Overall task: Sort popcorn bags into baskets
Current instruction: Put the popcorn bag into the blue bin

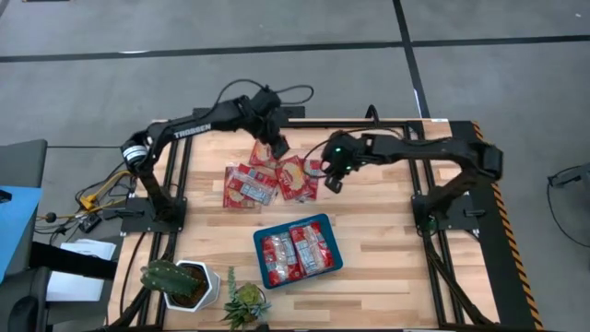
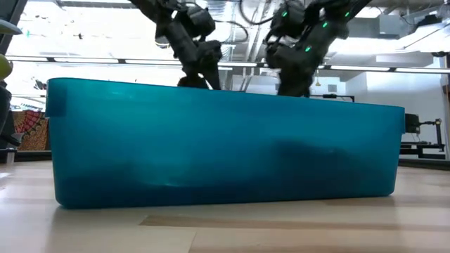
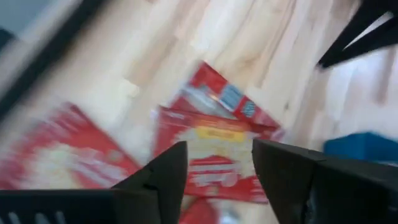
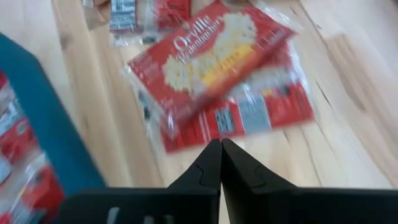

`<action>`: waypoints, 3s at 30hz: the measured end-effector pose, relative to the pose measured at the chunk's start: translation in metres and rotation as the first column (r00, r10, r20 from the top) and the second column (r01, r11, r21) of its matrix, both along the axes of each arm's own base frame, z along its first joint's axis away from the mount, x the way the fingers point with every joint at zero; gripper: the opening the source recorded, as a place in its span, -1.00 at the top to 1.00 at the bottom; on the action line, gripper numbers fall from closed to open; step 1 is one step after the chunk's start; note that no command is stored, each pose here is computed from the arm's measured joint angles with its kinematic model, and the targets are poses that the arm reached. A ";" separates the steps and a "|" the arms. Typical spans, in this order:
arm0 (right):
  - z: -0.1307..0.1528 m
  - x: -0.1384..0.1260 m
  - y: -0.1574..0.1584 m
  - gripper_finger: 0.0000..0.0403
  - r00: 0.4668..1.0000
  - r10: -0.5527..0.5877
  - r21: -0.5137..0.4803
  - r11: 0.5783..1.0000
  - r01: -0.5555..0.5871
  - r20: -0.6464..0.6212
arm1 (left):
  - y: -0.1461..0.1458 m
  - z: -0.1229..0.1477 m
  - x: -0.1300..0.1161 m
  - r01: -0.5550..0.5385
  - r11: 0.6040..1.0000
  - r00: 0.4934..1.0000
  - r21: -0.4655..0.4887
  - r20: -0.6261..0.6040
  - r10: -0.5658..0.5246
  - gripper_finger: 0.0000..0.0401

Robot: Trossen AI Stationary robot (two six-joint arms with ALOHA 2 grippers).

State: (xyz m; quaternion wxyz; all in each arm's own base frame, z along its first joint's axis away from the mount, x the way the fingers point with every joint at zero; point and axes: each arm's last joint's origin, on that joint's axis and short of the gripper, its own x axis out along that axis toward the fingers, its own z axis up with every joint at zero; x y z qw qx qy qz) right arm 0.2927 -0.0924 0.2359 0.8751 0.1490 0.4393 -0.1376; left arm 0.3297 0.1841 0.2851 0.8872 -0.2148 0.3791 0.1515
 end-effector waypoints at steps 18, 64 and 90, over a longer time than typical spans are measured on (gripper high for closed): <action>0.077 -0.100 0.030 0.34 0.976 -0.217 -0.083 0.973 0.217 0.008 | -0.060 -0.064 0.005 -0.442 0.873 0.892 -0.207 -0.203 0.403 -0.54; 0.089 -0.120 0.043 0.33 0.984 -0.175 -0.129 0.975 0.178 0.034 | -0.089 -0.163 0.023 -0.701 0.568 0.680 -0.430 -0.165 0.714 -0.23; 0.089 -0.120 0.042 0.41 0.978 -0.203 -0.108 0.972 0.207 0.052 | -0.080 -0.128 0.035 -0.560 0.670 0.760 -0.488 0.020 0.650 0.99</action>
